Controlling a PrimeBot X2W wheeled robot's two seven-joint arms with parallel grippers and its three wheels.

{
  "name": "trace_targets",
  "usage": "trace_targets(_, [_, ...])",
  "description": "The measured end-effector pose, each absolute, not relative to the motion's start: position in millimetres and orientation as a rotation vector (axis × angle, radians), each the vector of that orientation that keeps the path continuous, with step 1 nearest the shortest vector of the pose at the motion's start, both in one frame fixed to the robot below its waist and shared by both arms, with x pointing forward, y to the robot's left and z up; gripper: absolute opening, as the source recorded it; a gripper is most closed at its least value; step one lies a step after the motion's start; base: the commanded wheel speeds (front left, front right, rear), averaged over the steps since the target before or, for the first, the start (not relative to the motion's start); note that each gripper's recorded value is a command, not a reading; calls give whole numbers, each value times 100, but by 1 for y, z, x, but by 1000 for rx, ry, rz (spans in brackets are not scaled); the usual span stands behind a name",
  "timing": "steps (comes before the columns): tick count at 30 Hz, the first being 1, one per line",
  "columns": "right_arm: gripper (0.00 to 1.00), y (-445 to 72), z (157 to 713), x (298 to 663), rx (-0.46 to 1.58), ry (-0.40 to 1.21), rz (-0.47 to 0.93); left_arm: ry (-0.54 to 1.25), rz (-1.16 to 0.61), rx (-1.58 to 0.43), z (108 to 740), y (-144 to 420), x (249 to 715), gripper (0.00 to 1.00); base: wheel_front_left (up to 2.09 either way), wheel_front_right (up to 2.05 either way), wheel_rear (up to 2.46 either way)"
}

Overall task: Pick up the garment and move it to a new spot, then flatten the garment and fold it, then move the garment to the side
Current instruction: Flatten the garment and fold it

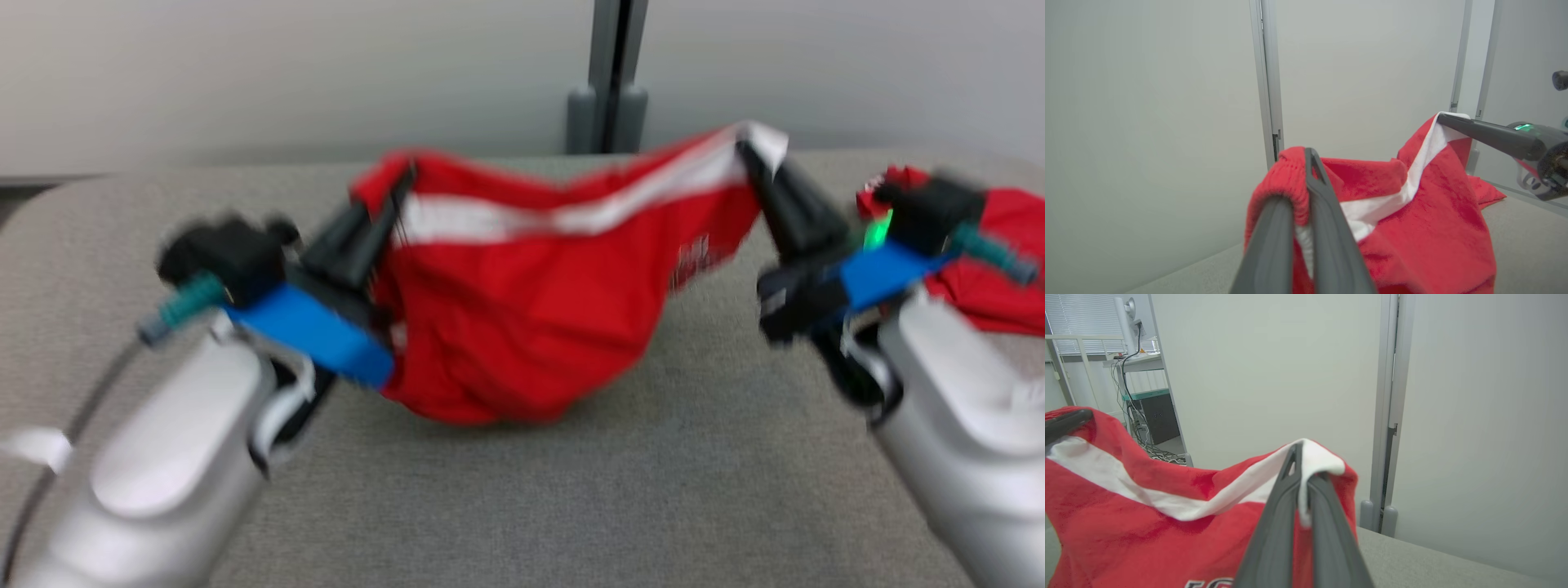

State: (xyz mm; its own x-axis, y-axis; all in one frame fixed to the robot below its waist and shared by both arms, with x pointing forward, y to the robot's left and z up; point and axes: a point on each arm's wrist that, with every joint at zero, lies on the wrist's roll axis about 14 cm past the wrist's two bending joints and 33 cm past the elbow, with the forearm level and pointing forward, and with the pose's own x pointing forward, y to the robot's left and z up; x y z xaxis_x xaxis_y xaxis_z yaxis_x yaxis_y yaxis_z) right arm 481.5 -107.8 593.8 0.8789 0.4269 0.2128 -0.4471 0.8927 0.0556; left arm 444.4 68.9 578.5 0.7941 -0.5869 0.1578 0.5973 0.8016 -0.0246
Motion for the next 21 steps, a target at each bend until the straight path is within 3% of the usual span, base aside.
trace_targets(11, [0, -124, 697, 590, 104, -395, 358, -323, -612, -132, 678, 63, 571, 0, 0, 0, 0])
trace_targets(16, [0, -117, 723, 603, 83, -455, 360, -356, -619, -117, 691, 58, 589, 0, 0, 0, 0])
trace_targets(21, [0, -112, 708, 608, 68, -423, 370, -307, -620, -125, 671, 57, 593, 0, 0, 0, 0])
